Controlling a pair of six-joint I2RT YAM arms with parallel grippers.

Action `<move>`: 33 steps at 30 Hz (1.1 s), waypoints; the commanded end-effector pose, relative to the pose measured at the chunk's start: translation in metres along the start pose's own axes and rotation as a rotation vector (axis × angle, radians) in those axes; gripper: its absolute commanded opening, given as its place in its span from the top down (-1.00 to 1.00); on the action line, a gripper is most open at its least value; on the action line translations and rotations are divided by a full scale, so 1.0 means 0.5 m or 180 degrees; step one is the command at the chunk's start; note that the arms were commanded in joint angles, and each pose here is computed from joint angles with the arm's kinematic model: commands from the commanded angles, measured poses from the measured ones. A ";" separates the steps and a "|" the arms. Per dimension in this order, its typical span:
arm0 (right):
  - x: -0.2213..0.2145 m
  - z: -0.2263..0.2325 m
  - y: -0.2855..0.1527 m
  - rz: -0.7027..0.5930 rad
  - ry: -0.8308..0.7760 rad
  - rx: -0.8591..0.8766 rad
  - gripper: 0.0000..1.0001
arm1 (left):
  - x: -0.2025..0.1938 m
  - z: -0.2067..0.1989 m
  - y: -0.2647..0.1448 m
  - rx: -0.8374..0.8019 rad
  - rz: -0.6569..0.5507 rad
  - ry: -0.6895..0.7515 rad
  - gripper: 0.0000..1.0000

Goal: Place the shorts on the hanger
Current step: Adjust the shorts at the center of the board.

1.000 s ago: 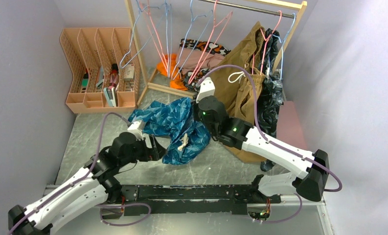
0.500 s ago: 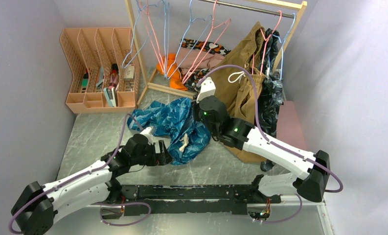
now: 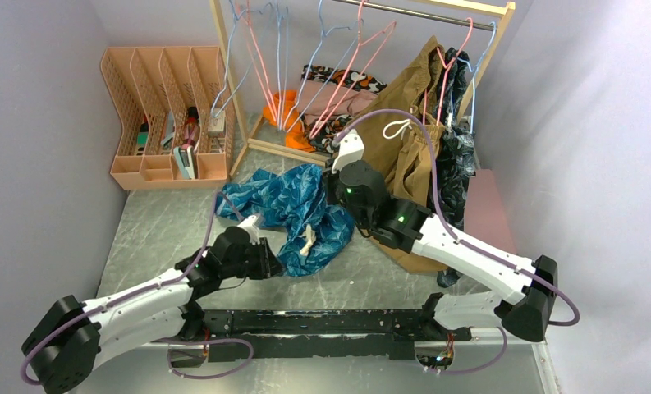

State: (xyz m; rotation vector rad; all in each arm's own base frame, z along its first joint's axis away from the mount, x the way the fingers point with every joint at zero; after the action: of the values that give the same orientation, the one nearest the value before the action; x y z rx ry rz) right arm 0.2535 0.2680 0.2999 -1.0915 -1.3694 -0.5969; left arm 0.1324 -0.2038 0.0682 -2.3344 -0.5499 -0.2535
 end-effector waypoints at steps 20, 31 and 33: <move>0.334 -0.077 -0.183 -0.0859 0.0633 0.0247 1.00 | 0.337 -0.354 -0.661 -0.0092 -0.2665 0.1249 0.86; 0.463 -0.131 -0.287 -0.1431 0.0747 0.0306 1.00 | 0.431 -0.487 -0.851 -0.0260 -0.3606 0.1713 0.86; 0.414 -0.122 -0.264 -0.1302 0.0740 0.0262 1.00 | 0.431 -0.470 -0.806 -0.0142 -0.3519 0.1735 0.86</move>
State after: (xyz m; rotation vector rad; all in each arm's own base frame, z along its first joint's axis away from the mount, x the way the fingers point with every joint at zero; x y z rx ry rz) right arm 0.2021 0.2373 0.5526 -0.5774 -1.4098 -0.8596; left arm 0.1281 -0.0536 0.5573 -1.8094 -1.4156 -1.3483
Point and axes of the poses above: each gripper's point midway between its finger pads, its own y axis out along the fingers, its own z axis along the line the jaws close on, x = y × z, the point moved 3 cm from there along -y, back along the fingers, and after that the axes turned 12 degrees about -y, right-handed, at the moved point
